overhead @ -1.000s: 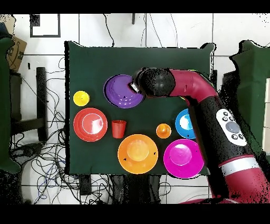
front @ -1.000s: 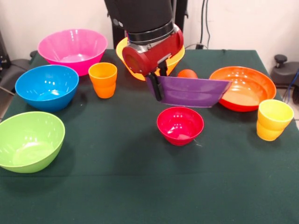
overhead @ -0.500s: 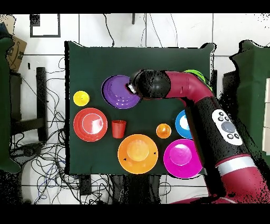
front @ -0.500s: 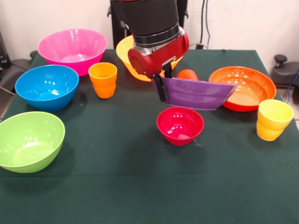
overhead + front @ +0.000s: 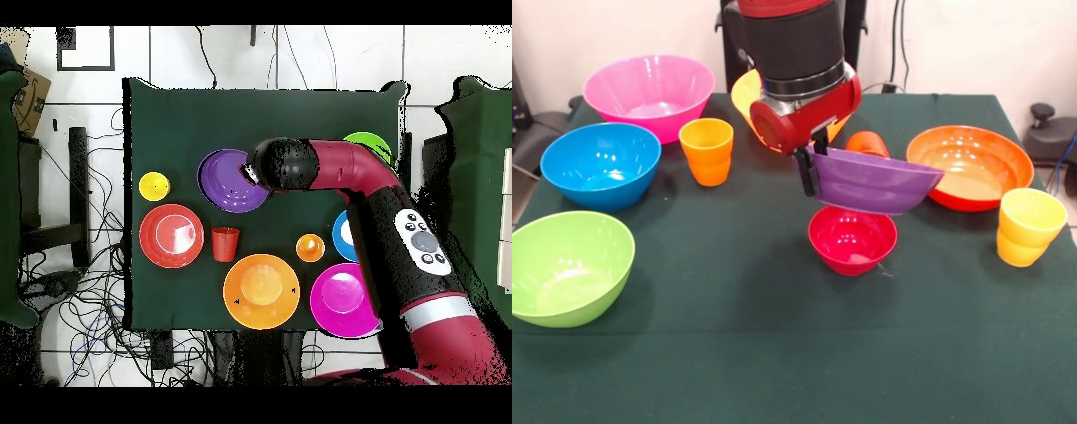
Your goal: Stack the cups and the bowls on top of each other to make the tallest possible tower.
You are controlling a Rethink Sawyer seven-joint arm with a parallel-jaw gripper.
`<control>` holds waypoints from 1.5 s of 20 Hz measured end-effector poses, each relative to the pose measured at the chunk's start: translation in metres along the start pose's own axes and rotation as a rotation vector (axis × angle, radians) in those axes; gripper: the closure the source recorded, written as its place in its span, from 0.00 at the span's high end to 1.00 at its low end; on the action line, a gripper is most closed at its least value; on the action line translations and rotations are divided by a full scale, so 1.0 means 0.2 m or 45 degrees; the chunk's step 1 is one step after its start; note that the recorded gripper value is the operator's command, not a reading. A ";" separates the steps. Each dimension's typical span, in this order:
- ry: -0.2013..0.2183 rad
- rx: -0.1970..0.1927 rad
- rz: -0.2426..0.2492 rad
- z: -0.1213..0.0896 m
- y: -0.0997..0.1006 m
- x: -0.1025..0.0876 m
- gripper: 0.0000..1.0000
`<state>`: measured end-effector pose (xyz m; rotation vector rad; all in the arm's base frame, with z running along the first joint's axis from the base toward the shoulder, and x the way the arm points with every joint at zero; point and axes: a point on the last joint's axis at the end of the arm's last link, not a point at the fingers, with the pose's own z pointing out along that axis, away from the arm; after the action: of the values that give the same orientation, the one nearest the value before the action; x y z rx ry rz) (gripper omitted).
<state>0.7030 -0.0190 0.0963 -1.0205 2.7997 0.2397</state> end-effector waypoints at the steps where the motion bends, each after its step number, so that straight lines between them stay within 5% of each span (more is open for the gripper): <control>1: 0.010 0.003 0.000 0.01 0.00 0.00 0.00; 6: 0.066 0.012 0.011 0.07 0.04 0.01 0.00; 10: 0.127 -0.038 0.022 0.10 0.08 0.01 0.00; 11: 0.188 -0.112 0.036 0.11 0.11 0.00 0.00; 16: 0.356 -0.311 0.074 0.09 0.17 0.04 0.00; 20: 0.462 -0.432 0.094 0.07 0.19 0.08 0.00; 26: 0.574 -0.552 0.107 0.06 0.21 0.13 0.00; 30: 0.579 -0.575 0.115 0.07 0.20 0.15 0.00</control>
<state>0.6562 -0.0042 0.0817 -1.1569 3.2956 0.7707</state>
